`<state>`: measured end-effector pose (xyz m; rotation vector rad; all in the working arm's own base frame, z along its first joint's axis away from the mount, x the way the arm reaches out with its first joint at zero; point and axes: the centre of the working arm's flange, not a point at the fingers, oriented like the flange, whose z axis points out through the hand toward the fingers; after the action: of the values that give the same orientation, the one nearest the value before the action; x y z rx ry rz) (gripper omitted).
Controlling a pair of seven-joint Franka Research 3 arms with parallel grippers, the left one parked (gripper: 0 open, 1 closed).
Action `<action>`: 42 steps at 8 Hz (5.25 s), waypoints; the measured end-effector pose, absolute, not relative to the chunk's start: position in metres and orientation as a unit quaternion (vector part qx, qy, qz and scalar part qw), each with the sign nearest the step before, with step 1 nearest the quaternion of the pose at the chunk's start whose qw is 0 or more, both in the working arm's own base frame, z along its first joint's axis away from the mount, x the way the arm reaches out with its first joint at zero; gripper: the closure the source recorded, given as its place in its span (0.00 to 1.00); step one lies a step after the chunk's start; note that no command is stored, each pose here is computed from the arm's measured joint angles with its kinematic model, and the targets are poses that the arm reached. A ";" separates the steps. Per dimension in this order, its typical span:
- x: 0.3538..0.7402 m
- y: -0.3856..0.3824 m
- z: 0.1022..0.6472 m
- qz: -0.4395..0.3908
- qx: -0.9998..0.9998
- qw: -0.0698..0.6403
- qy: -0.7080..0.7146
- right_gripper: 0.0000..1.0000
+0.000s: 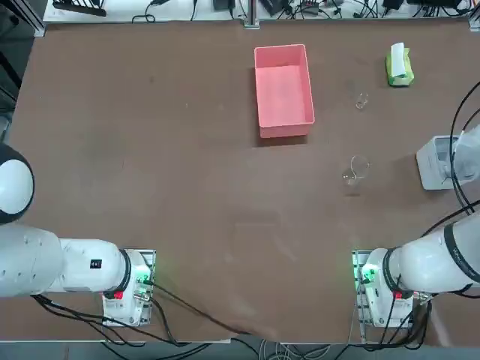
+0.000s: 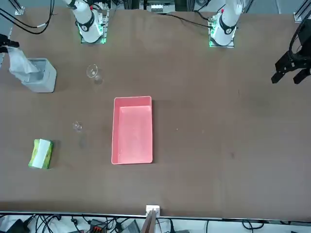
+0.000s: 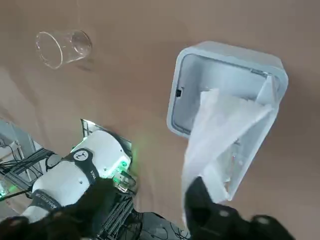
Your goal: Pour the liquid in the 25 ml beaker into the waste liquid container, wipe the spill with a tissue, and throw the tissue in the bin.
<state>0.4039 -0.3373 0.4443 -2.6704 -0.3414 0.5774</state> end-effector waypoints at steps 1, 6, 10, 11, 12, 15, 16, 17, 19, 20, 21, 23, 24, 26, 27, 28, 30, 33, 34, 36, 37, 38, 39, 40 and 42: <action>0.405 -0.337 0.444 0.205 -0.952 0.192 -0.122 0.00; 0.408 -0.338 0.444 0.200 -0.954 0.185 -0.124 0.00; 0.448 -0.309 0.456 0.153 -0.958 0.186 -0.155 0.00; 0.467 -0.299 0.465 0.136 -0.960 0.181 -0.167 0.00; 0.486 -0.286 0.473 0.121 -0.960 0.176 -0.179 0.00; 0.550 -0.238 0.487 0.081 -0.963 0.149 -0.210 0.00; 0.566 -0.224 0.488 0.076 -0.964 0.143 -0.210 0.00; 0.579 -0.209 0.488 0.073 -0.967 0.134 -0.205 0.00; 0.603 -0.156 0.491 0.074 -0.973 0.117 -0.184 0.00; 0.614 -0.122 0.488 0.081 -0.975 0.112 -0.176 0.00; 0.623 -0.092 0.488 0.089 -0.977 0.096 -0.170 0.00; 0.633 -0.052 0.506 0.076 -0.985 0.044 -0.146 0.00; 0.631 -0.040 0.522 0.065 -0.990 0.028 -0.121 0.00; 0.620 -0.026 0.558 0.042 -0.998 0.012 -0.045 0.00; 0.611 -0.022 0.575 0.036 -0.999 0.009 -0.013 0.00; 0.601 -0.021 0.587 0.041 -0.999 0.006 0.006 0.00; 0.588 -0.023 0.596 0.066 -0.998 -0.004 0.023 0.00; 0.588 -0.023 0.606 0.062 -0.998 -0.007 0.029 0.00; 0.588 -0.023 0.605 0.063 -0.998 -0.007 0.029 0.00; 0.590 -0.022 0.601 0.066 -0.997 -0.007 0.028 0.00; 0.590 -0.020 0.600 0.067 -0.997 -0.006 0.027 0.00; 0.591 -0.019 0.600 0.068 -0.997 -0.006 0.026 0.00; 0.591 -0.019 0.600 0.068 -0.997 -0.006 0.026 0.00; 0.591 -0.019 0.600 0.068 -0.997 -0.006 0.026 0.00; 0.591 -0.020 0.600 0.068 -0.997 -0.006 0.026 0.00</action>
<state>0.5907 -0.0200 0.5997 -3.1461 0.0834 0.2140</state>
